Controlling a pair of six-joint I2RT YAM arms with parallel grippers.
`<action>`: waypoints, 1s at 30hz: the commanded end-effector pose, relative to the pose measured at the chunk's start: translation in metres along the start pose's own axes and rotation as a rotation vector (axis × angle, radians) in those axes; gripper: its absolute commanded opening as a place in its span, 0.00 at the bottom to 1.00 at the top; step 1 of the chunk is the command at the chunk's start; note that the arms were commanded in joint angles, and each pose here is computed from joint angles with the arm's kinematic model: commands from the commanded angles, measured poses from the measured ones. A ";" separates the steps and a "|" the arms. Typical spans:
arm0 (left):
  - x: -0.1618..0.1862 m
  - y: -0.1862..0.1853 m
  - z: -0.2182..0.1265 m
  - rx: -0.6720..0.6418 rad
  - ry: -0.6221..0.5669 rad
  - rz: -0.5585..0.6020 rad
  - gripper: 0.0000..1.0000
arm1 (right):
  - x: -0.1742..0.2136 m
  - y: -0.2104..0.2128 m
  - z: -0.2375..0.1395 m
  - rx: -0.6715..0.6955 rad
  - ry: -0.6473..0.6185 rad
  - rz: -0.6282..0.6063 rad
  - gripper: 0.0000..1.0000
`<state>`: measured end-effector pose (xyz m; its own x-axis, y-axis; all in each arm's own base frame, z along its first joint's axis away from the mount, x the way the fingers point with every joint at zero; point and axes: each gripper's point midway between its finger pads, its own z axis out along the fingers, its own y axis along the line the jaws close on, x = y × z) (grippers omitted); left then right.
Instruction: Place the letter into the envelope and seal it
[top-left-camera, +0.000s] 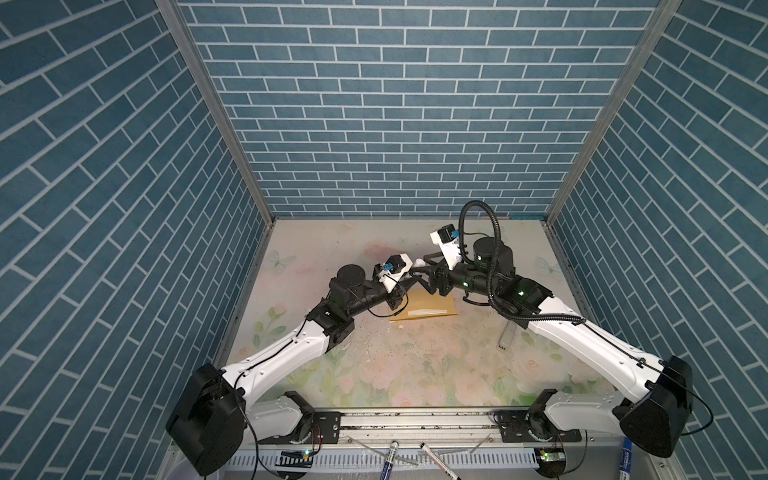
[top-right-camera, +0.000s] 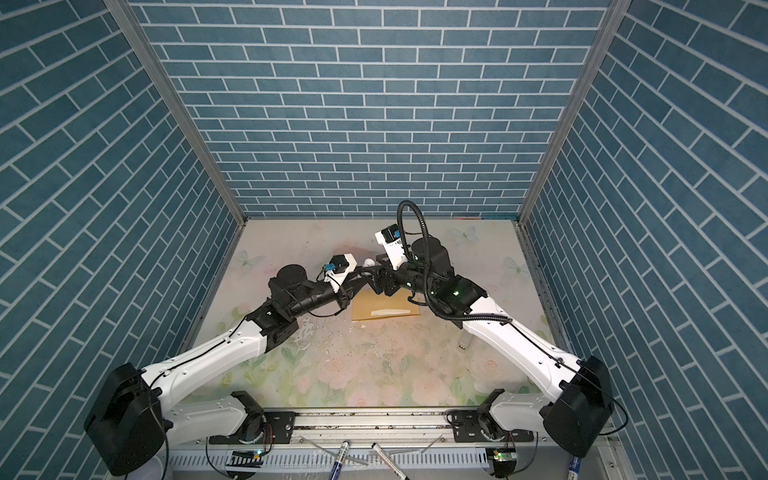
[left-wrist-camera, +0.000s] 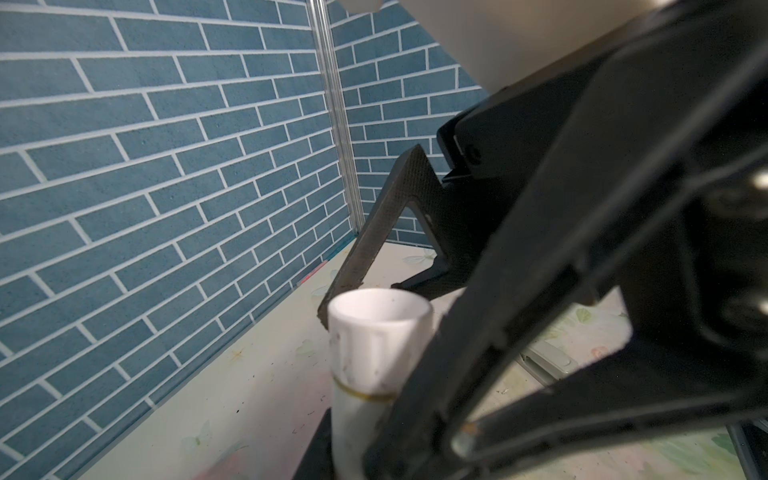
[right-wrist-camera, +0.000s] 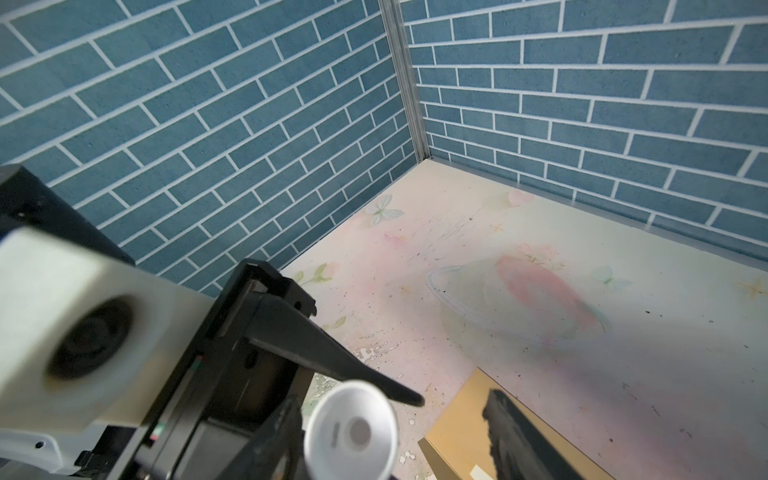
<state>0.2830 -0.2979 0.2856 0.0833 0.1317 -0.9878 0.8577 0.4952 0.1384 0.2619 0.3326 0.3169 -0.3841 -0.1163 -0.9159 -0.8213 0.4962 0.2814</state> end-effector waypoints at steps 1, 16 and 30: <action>-0.014 -0.002 0.001 0.016 -0.028 0.016 0.00 | -0.025 0.015 -0.001 -0.055 -0.046 -0.025 0.64; -0.010 -0.001 0.002 0.011 -0.006 0.016 0.03 | -0.014 0.023 0.008 -0.126 -0.006 0.031 0.12; 0.066 -0.011 -0.008 0.030 0.375 0.201 0.72 | 0.021 -0.091 -0.041 0.449 0.023 0.054 0.00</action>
<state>0.2809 -0.2912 0.2436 0.0622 0.3947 -0.9167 0.8520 0.4574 0.2547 0.2985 0.2872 0.3061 -0.4117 -0.0869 -0.9072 -0.6662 0.7079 0.2345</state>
